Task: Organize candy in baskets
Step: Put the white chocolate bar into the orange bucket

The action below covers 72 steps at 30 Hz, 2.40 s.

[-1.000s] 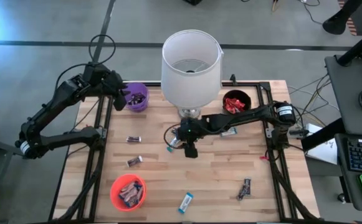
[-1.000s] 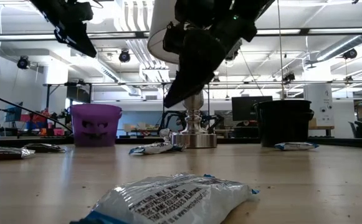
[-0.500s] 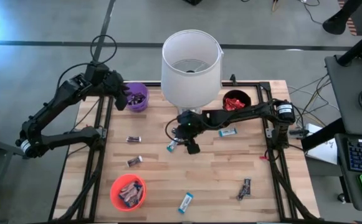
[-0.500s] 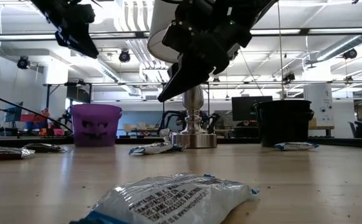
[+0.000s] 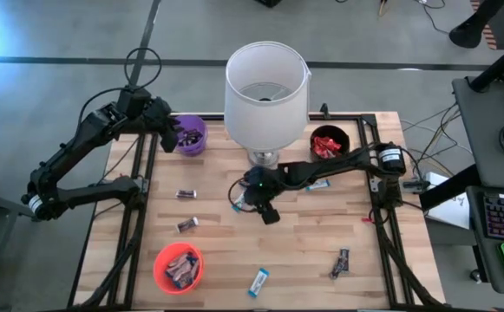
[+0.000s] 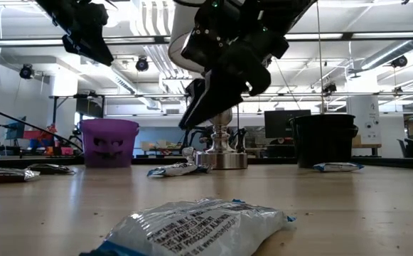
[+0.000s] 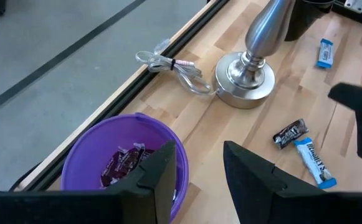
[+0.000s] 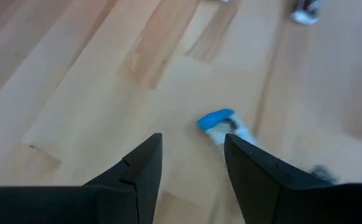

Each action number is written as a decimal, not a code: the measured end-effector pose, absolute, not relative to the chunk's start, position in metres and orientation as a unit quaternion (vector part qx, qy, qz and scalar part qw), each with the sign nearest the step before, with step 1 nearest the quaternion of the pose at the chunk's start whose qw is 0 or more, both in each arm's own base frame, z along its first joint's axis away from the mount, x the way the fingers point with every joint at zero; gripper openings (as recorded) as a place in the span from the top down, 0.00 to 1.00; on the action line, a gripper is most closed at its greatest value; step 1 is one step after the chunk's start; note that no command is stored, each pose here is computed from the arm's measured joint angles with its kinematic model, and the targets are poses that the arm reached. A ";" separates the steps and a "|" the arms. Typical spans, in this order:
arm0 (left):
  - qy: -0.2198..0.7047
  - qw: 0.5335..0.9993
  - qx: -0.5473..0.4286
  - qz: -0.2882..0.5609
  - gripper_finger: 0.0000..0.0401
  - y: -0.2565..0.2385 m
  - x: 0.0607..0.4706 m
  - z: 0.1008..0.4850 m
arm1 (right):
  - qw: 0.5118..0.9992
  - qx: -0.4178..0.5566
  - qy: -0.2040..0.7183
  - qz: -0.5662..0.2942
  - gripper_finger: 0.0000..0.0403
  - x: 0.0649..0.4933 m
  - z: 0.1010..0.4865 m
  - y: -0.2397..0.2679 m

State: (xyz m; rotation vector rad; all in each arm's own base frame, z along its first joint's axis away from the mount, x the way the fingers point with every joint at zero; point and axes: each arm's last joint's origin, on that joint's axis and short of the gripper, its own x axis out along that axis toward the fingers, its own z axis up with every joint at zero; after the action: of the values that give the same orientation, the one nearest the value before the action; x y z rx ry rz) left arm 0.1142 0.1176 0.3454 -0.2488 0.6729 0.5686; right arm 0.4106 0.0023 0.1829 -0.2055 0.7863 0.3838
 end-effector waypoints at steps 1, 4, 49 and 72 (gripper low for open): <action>0.325 0.897 -0.120 0.274 0.71 0.118 0.114 0.345 | 0.899 -0.092 0.386 0.183 0.59 0.411 0.181 0.005; 0.326 0.898 -0.116 0.273 0.71 0.118 0.114 0.345 | 0.900 -0.066 0.395 0.174 0.59 0.411 0.178 0.007; 0.375 0.911 -0.153 0.078 0.57 0.071 0.192 0.324 | 0.854 0.008 0.503 -0.130 0.59 0.345 0.310 0.067; 0.444 0.885 -0.123 0.066 0.57 0.020 0.236 0.277 | 0.839 0.042 0.504 -0.198 0.59 0.304 0.333 0.083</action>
State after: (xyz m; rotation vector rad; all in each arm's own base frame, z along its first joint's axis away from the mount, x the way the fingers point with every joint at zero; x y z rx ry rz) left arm 0.2356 0.0195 0.2773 -0.2567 0.9227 0.1377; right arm 0.3038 0.0831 0.3331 0.0892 1.0665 -0.4194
